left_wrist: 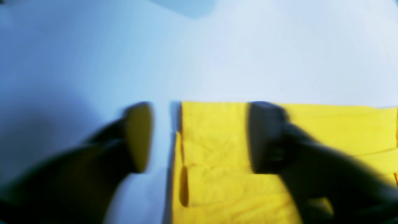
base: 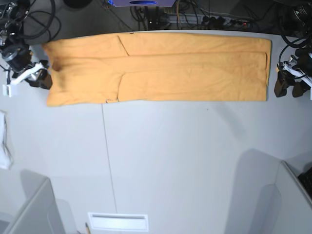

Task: Fold the T-shirt properly
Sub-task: 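Lay the folded hem down and open both grippers, then move both grippers to the two short ends of the shirt strip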

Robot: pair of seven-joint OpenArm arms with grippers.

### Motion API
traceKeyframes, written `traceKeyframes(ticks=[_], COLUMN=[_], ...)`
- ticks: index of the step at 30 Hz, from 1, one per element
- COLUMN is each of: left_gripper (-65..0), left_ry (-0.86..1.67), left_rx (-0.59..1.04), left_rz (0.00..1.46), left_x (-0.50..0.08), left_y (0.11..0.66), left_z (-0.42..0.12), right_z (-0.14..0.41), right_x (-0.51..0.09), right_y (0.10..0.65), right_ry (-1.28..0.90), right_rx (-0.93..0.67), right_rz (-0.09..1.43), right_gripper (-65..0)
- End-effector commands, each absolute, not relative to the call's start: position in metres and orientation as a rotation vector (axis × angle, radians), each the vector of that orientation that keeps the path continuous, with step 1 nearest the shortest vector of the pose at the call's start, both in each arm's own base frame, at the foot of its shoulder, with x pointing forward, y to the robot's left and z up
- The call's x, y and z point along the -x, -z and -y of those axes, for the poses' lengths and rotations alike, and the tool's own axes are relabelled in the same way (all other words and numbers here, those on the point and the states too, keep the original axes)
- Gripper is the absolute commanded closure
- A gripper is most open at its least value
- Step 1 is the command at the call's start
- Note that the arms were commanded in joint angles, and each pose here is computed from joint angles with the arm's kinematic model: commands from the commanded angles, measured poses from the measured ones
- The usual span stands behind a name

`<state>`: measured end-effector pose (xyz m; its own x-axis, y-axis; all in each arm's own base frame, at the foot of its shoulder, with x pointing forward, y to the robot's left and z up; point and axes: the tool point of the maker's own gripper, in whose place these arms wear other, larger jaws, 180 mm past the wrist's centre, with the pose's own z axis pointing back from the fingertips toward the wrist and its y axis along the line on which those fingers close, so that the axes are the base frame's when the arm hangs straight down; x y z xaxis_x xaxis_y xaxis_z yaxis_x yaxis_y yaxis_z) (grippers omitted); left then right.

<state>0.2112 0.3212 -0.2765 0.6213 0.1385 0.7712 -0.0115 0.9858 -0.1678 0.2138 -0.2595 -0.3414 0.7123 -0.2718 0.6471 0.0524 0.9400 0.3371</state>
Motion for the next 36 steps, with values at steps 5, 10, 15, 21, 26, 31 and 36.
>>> traceKeyframes(ticks=[5, 10, 15, 21, 26, 31, 36], left_gripper=[0.0, 0.0, 0.0, 0.0, 0.0, 0.0, 0.0], left_ry=[-0.064, -0.033, 0.029, 0.007, 0.018, -0.025, -0.050], left_rx=[0.091, -0.065, -0.050, -0.048, -0.026, 0.027, 0.051], left_rz=[0.875, 0.768, 0.689, 0.553, 0.523, 0.571, 0.617], left_x=[-0.215, -0.211, -0.217, -0.221, -0.245, -0.289, -0.324], left_y=[0.291, 0.327, 0.357, 0.407, 0.424, 0.421, 0.409], left_z=[-0.315, -0.313, -0.292, -0.299, -0.289, -0.279, -0.280], right_z=[0.219, 0.197, 0.204, 0.237, 0.250, 0.252, 0.251], right_x=[-0.223, -0.222, -0.217, -0.224, -0.240, -0.264, -0.289], right_y=[0.344, 0.367, 0.404, 0.450, 0.462, 0.454, 0.437], right_ry=[0.105, 0.131, 0.169, 0.171, 0.205, 0.215, 0.208], right_rx=[-0.399, -0.470, -0.444, -0.234, -0.205, -0.214, -0.221], right_rz=[0.750, 0.688, 0.591, 0.511, 0.530, 0.566, 0.625], right_gripper=[0.0, 0.0, 0.0, 0.0, 0.0, 0.0, 0.0])
